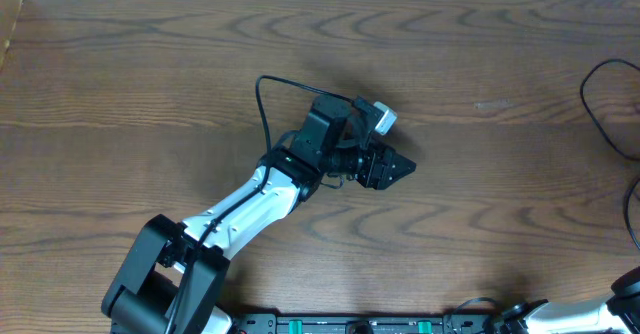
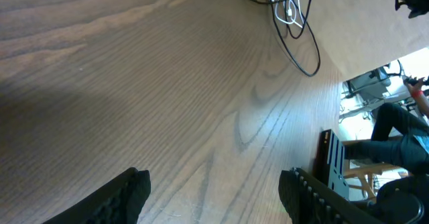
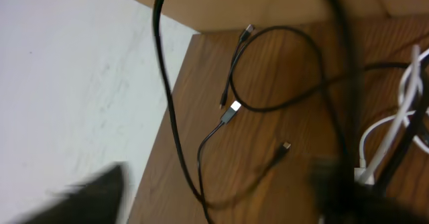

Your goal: Untangle cables

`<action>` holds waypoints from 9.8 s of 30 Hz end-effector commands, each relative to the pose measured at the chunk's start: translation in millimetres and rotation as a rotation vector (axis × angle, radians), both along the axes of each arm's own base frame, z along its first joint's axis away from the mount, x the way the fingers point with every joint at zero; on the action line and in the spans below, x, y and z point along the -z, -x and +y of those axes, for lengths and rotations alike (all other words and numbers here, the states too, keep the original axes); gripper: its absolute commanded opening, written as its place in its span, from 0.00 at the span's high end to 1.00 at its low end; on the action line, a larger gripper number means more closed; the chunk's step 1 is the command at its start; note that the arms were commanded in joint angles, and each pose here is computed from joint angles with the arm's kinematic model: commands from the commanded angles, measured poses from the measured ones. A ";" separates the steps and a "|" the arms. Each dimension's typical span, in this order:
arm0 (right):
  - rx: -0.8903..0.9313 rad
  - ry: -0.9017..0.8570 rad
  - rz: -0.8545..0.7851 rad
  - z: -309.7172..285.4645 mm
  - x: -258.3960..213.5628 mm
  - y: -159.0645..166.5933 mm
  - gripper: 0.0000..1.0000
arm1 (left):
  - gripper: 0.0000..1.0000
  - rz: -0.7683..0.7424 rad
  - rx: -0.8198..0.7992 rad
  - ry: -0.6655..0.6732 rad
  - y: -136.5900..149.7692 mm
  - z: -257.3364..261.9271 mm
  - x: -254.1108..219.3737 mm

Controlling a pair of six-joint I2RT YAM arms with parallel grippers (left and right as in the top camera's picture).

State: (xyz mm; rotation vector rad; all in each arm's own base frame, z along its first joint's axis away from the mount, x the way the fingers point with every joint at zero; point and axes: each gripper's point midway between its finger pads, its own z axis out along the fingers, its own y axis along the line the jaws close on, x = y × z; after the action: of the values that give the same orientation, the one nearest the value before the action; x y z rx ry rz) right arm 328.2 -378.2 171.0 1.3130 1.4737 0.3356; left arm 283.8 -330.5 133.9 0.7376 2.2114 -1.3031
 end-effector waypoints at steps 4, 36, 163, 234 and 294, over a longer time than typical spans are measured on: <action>-0.044 -0.096 -0.026 20.3 -3.4 -12.2 0.01 | 0.32 0.015 0.021 0.041 -0.4 -7.4 -14.5; -0.190 -0.143 0.166 136.2 -38.1 -17.2 0.01 | 0.33 0.055 0.066 0.074 9.5 -10.1 -19.5; -0.299 -0.724 1.376 303.8 172.1 69.0 0.12 | 0.38 0.142 -0.003 -0.044 10.5 5.8 8.9; -1.321 0.257 0.559 335.9 -92.0 -116.7 0.01 | 0.57 0.000 -0.468 -0.289 -29.2 129.5 -33.4; -1.165 0.800 0.086 468.3 -52.2 133.4 0.01 | 0.52 -0.335 -0.927 -0.270 128.0 283.3 -145.9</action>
State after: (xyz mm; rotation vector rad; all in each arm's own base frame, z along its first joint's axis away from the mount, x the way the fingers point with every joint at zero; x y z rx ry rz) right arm 192.1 67.2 233.0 -0.0579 2.0487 0.3125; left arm 157.6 -49.5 274.3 -0.0478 2.0535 -0.4047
